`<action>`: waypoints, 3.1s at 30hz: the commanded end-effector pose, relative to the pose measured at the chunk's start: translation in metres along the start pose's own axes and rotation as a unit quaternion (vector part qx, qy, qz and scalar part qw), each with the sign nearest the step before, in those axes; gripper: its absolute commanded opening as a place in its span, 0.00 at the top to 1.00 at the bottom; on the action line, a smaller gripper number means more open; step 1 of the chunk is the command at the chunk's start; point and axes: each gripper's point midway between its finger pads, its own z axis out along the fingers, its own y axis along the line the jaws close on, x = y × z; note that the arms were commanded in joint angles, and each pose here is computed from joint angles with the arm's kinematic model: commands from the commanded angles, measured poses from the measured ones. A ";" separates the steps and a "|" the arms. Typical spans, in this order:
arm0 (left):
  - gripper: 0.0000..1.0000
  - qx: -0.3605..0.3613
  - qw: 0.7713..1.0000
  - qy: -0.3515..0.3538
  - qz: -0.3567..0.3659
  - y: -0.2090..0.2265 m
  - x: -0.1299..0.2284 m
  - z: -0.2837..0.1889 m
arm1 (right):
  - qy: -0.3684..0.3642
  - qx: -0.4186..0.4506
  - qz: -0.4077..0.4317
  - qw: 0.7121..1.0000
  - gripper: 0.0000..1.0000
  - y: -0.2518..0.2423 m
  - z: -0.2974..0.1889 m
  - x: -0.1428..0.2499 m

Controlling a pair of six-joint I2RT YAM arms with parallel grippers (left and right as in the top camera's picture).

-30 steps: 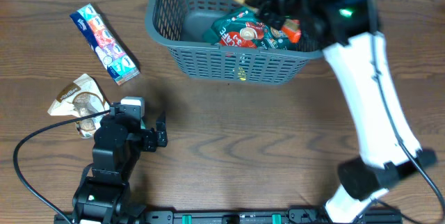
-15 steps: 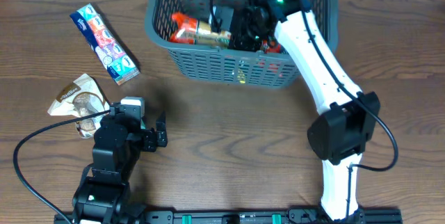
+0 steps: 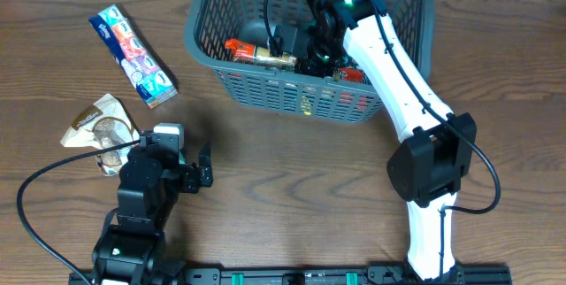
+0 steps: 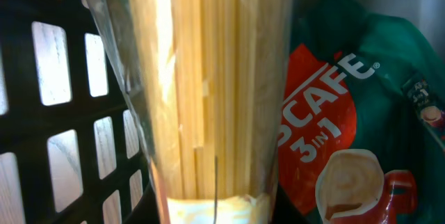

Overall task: Pack container
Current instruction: 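Lift the spaghetti pack and lower it into the basket, then open the right gripper and withdraw it from the basket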

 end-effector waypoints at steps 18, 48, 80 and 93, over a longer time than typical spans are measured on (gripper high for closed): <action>0.01 0.000 1.000 -0.009 -0.007 -0.001 -0.009 -0.003 | -0.041 0.029 0.014 0.999 0.29 -0.011 -0.009 -0.022; 0.01 0.000 1.000 -0.009 -0.007 -0.001 -0.009 -0.003 | -0.265 -0.087 0.162 0.947 0.99 0.016 -0.070 -0.127; 0.01 0.000 1.000 -0.009 -0.007 -0.001 -0.009 -0.003 | -0.186 -0.153 0.072 0.968 0.99 0.082 -0.051 -0.109; 0.01 0.000 1.000 -0.009 -0.007 -0.001 -0.009 -0.003 | -0.209 -0.022 0.113 0.971 0.06 0.016 -0.054 -0.117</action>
